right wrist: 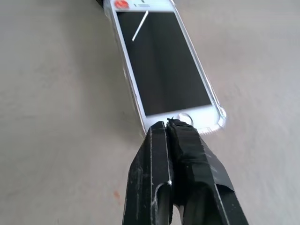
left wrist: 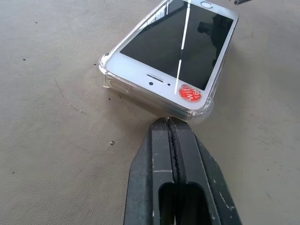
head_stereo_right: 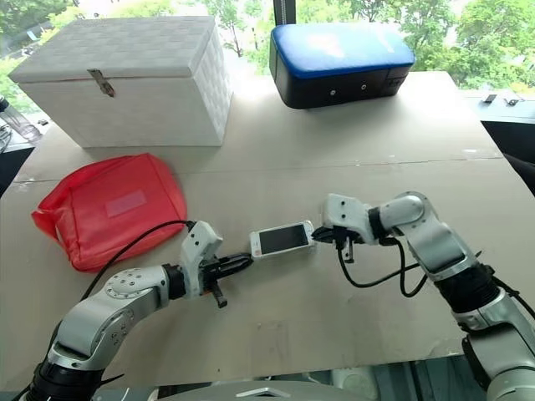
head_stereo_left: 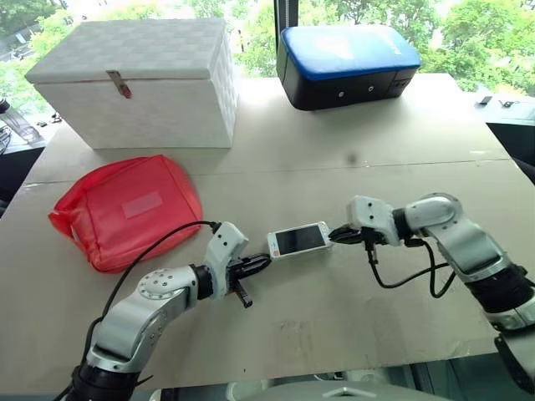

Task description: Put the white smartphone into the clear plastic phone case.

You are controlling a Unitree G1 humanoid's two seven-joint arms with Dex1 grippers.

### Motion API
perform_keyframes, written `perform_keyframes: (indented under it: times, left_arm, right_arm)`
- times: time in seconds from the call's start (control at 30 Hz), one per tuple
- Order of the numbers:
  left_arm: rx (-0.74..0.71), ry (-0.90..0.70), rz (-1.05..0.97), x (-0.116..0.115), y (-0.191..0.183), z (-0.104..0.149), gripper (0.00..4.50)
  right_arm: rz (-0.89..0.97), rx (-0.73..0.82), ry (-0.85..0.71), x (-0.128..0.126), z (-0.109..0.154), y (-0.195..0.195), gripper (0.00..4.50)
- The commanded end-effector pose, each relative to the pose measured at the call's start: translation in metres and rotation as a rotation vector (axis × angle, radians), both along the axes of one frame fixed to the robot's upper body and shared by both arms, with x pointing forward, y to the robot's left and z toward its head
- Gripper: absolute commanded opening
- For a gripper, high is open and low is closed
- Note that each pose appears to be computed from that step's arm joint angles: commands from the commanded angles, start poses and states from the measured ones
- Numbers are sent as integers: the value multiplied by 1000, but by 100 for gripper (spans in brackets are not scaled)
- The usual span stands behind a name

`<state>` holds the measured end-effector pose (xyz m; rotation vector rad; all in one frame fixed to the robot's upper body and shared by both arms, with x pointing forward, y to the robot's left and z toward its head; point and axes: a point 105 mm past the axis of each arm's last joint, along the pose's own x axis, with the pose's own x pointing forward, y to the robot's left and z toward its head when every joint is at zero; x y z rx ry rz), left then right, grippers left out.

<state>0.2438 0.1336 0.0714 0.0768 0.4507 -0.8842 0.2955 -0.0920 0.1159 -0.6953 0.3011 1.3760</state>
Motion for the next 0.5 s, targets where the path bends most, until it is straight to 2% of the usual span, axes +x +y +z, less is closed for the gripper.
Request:
perform_keyframes:
  times: [0.03,0.2,0.5]
  left_arm:
    - [8,37,-3,-3,-4,-10,0]
    - [5,33,-6,-1,-5,-9,0]
    - [3,23,-3,-1,-6,-7,0]
  right_arm:
    - [-7,-31,-48,5,5,-4,2]
    - [44,-12,-23,1,0,13,2]
    - [75,-11,-11,-1,-4,21,2]
